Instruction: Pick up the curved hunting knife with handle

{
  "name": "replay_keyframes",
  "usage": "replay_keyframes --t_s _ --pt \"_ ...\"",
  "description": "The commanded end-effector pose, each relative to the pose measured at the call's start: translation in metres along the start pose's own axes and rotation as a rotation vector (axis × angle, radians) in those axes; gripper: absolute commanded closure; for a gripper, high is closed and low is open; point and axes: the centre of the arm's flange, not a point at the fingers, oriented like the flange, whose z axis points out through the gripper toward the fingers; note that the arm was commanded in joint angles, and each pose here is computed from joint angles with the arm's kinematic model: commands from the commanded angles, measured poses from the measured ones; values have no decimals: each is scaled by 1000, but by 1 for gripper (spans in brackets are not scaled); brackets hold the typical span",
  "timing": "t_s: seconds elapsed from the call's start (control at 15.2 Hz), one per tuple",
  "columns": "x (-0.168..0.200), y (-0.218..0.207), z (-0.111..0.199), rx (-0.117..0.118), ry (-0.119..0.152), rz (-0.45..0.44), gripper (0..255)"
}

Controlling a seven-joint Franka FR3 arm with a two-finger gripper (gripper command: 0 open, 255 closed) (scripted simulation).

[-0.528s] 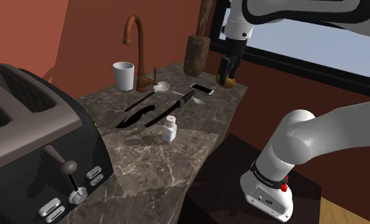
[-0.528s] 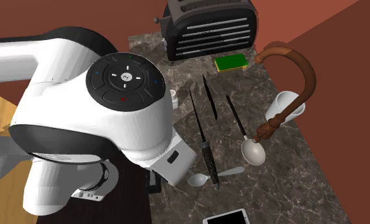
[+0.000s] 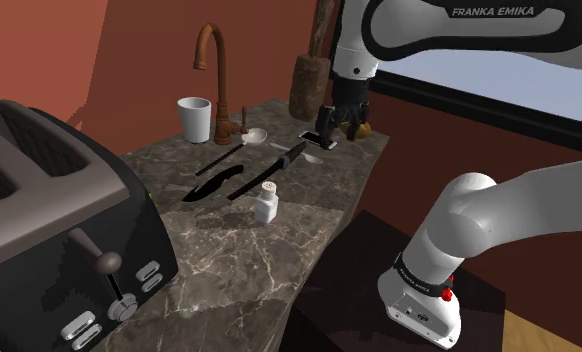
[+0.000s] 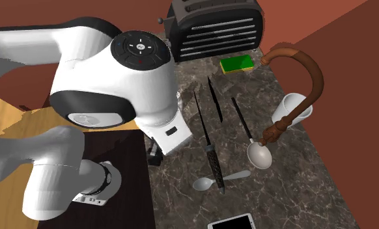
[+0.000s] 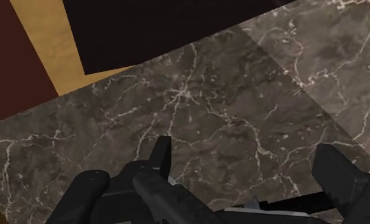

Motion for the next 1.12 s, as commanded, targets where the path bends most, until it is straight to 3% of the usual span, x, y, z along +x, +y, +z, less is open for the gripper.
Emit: replay_keyframes --t_s 0.0,0.53,1.06 --pt "-2 -27 7 3 8 111 0" --pt "25 -122 39 9 38 518 0" --pt "89 -199 70 16 68 925 0"
